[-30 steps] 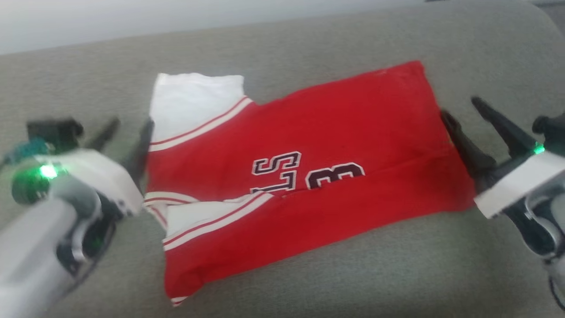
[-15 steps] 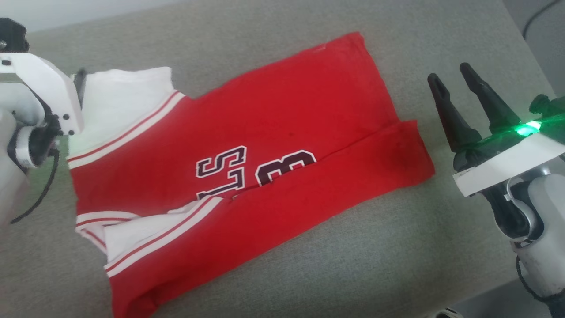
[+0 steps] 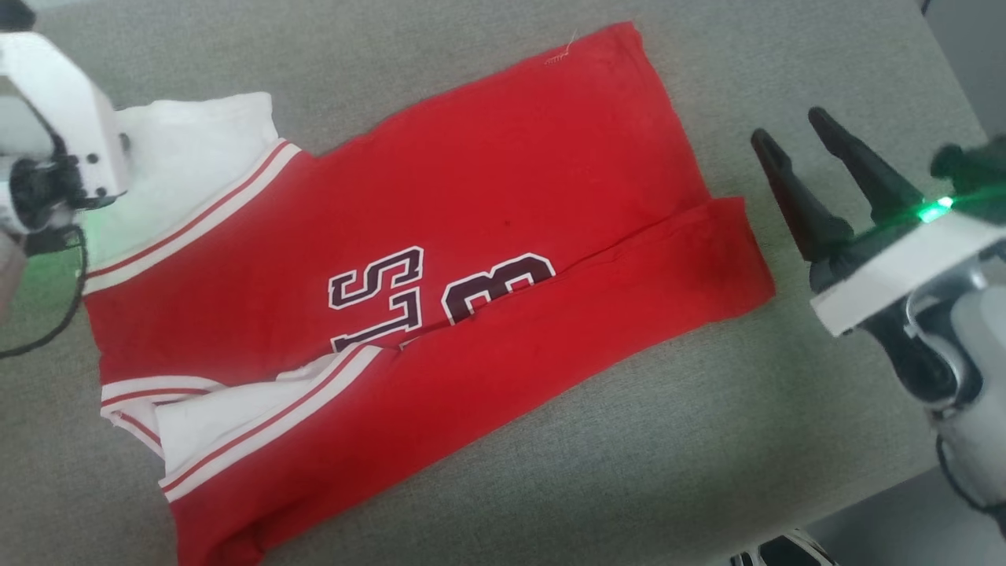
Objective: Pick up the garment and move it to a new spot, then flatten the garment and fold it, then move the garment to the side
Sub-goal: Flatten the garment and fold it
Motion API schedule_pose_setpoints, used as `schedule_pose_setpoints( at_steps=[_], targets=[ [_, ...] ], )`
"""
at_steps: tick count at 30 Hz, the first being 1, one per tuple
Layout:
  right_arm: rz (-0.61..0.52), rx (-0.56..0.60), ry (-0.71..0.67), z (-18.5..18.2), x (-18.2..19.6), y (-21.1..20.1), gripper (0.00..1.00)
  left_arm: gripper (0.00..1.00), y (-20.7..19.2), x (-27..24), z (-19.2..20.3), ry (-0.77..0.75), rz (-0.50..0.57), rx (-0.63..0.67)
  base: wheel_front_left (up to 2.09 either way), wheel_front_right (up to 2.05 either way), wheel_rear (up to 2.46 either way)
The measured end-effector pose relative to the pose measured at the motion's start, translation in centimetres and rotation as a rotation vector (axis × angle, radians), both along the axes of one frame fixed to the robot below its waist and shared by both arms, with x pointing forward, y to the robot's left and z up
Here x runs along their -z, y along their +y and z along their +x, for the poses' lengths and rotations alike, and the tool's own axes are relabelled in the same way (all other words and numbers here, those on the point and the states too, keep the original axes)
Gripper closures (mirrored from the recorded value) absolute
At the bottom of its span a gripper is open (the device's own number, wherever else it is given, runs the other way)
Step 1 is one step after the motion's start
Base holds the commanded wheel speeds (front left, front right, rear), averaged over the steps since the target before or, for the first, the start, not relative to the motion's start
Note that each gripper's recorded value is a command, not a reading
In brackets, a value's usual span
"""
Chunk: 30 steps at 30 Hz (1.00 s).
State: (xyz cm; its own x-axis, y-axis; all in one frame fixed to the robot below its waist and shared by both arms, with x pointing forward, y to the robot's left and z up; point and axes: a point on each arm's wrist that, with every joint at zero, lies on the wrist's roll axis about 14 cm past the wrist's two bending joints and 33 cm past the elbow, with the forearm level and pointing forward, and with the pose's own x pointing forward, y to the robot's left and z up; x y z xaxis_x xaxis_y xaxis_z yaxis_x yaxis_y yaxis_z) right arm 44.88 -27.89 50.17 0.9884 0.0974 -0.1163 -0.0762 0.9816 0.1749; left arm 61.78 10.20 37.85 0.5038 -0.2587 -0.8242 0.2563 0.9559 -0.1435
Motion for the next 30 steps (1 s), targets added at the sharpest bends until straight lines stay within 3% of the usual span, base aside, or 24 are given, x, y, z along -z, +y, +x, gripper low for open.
schedule_pose_setpoints(
  at_steps=[11, 15, 19, 22, 27, 28, 29, 30],
  targets=[
    [-0.135, -0.138, 0.391, 6.3, 4.0, 1.2, 0.00, 1.00, -1.2, 0.3, 1.0, -0.035, -0.045, 0.033, 0.00, 0.00, 0.00],
    [-0.121, -0.162, 0.553, 8.3, 6.5, 2.1, 0.00, 1.00, -1.4, 0.5, 1.2, -0.045, -0.061, 0.038, 0.00, 0.00, 0.00],
    [-0.174, -0.143, 0.617, 10.7, 7.3, 1.4, 0.00, 1.00, -1.3, 0.5, 1.1, -0.052, -0.071, 0.048, 0.00, 0.00, 0.00],
    [-0.145, -0.136, 0.659, 11.8, 8.2, 1.8, 0.00, 1.00, -1.0, 0.4, 1.2, -0.067, -0.068, 0.063, 0.00, 0.00, 0.00],
    [-0.163, -0.140, 0.765, 11.9, 10.8, 1.9, 0.00, 1.00, -0.8, 0.4, 0.9, -0.079, -0.072, 0.076, 0.00, 0.00, 0.00],
    [-0.156, -0.144, 0.775, 12.0, 11.1, 2.2, 0.04, 1.00, -0.8, 0.4, 0.9, -0.082, -0.076, 0.074, 0.00, 0.00, 0.00],
    [-0.154, -0.154, 0.784, 12.0, 11.3, 2.5, 0.53, 1.00, -0.8, 0.4, 0.8, -0.082, -0.078, 0.076, 0.00, 0.00, 0.00],
    [-0.152, -0.165, 0.791, 12.0, 11.4, 2.9, 0.79, 1.00, -0.7, 0.4, 0.7, -0.083, -0.081, 0.073, 0.00, 0.00, 0.00]
  ],
)
